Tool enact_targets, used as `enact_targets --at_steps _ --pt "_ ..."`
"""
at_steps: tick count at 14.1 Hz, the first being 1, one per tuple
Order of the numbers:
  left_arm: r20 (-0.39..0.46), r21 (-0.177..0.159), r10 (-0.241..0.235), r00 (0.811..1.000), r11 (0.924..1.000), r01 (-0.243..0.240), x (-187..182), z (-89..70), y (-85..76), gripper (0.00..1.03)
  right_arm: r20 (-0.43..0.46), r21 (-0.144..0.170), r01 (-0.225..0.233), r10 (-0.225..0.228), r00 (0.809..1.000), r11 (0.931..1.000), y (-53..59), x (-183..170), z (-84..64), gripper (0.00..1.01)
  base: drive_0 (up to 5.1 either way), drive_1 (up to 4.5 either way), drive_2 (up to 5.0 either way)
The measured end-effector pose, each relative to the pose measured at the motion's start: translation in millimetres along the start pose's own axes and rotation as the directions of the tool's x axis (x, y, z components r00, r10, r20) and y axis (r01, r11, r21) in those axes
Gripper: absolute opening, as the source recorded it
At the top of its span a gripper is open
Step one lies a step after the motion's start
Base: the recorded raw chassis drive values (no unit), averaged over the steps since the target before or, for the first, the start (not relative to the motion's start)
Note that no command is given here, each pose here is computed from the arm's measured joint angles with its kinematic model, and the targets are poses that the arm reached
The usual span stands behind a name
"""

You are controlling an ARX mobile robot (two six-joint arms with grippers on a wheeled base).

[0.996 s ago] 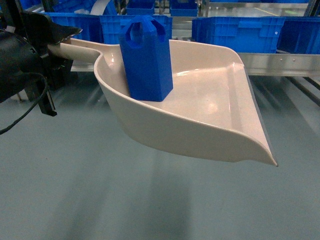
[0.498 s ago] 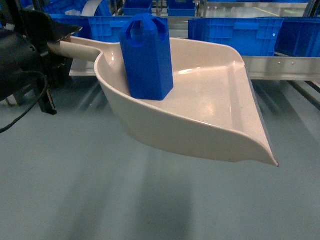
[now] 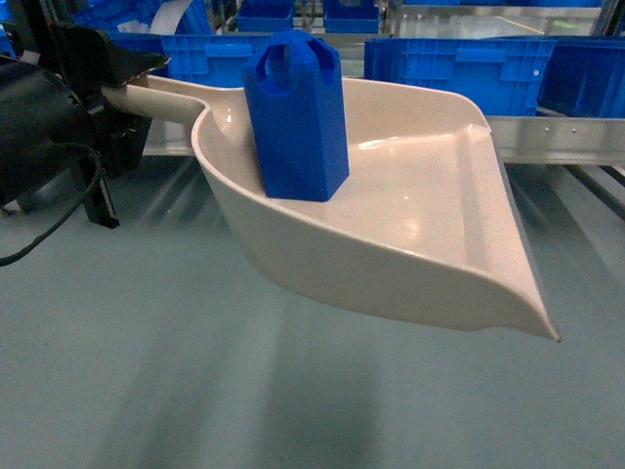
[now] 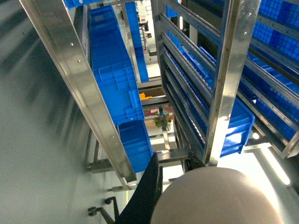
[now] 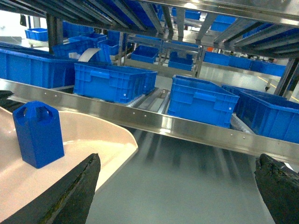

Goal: Place part in tray to right shelf

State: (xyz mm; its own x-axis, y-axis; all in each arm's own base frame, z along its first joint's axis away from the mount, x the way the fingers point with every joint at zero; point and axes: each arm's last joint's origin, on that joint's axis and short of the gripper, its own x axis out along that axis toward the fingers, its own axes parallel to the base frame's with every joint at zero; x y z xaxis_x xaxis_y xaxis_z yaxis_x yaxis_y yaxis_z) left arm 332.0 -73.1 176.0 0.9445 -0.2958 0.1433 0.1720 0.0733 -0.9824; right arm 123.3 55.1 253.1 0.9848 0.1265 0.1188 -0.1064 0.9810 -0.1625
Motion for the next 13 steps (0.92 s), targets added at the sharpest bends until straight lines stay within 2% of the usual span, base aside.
enact_targets --at_steps 13 --pt "0.008 0.000 -0.003 1.000 1.0000 0.003 -0.1 1.2 -0.2 0.12 0.000 0.000 0.000 0.000 1.000 1.0000 0.0 0.0 0.0 0.98 0.1 4.06 -3.9"
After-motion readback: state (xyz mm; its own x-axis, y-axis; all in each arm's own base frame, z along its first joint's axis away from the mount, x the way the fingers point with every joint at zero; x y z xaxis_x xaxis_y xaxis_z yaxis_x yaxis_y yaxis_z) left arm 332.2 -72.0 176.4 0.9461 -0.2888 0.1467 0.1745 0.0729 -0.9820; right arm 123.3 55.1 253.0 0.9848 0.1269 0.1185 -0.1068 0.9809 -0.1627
